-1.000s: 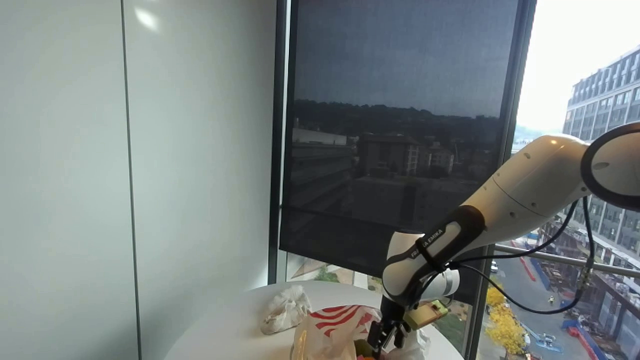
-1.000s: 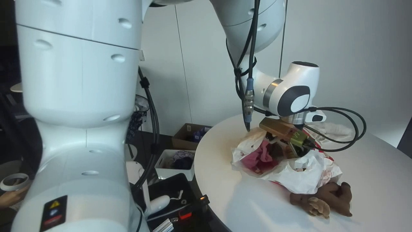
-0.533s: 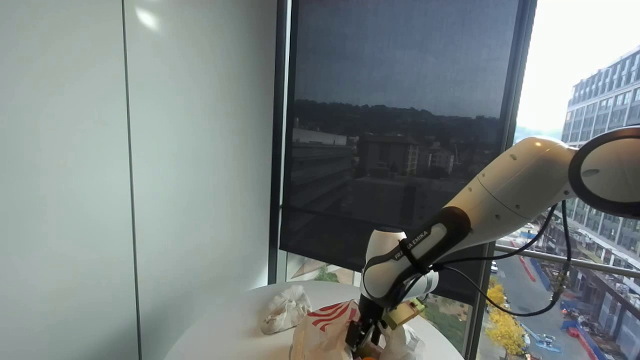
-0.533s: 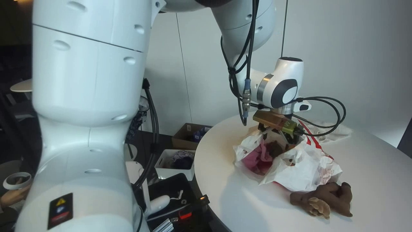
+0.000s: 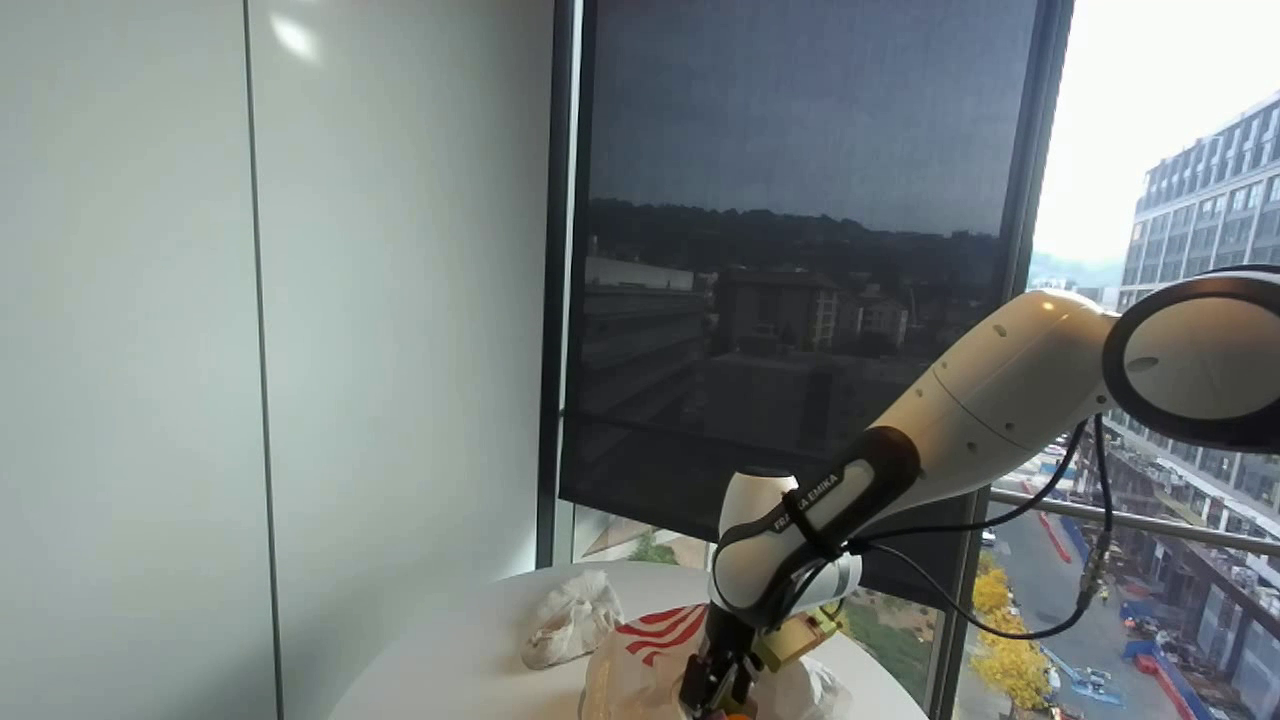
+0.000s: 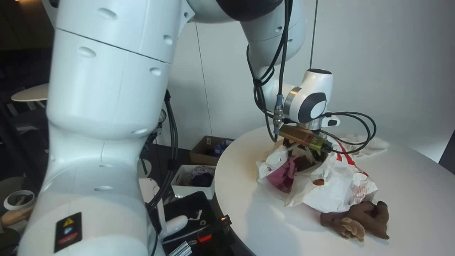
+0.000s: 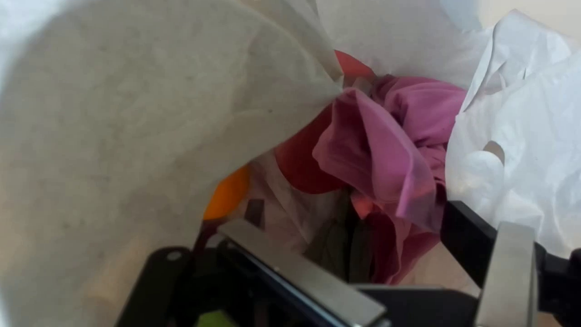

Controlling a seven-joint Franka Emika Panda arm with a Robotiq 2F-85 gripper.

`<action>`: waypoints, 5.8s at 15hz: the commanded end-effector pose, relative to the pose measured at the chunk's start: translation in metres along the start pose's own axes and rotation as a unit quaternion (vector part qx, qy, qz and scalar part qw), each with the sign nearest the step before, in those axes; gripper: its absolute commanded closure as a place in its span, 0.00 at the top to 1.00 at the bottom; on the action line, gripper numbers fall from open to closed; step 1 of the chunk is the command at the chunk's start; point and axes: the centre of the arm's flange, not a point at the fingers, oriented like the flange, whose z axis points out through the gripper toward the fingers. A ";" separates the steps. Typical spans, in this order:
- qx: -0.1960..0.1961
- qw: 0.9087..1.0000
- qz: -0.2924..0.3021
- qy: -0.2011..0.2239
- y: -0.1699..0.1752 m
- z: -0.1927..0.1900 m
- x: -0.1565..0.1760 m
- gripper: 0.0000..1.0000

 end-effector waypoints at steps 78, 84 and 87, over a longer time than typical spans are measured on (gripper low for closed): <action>0.108 0.973 -0.200 0.045 -0.266 -0.060 0.000 0.41; 0.047 0.975 -0.201 0.082 -0.228 -0.087 0.003 0.86; 0.034 0.987 -0.140 0.071 -0.172 -0.107 -0.003 1.00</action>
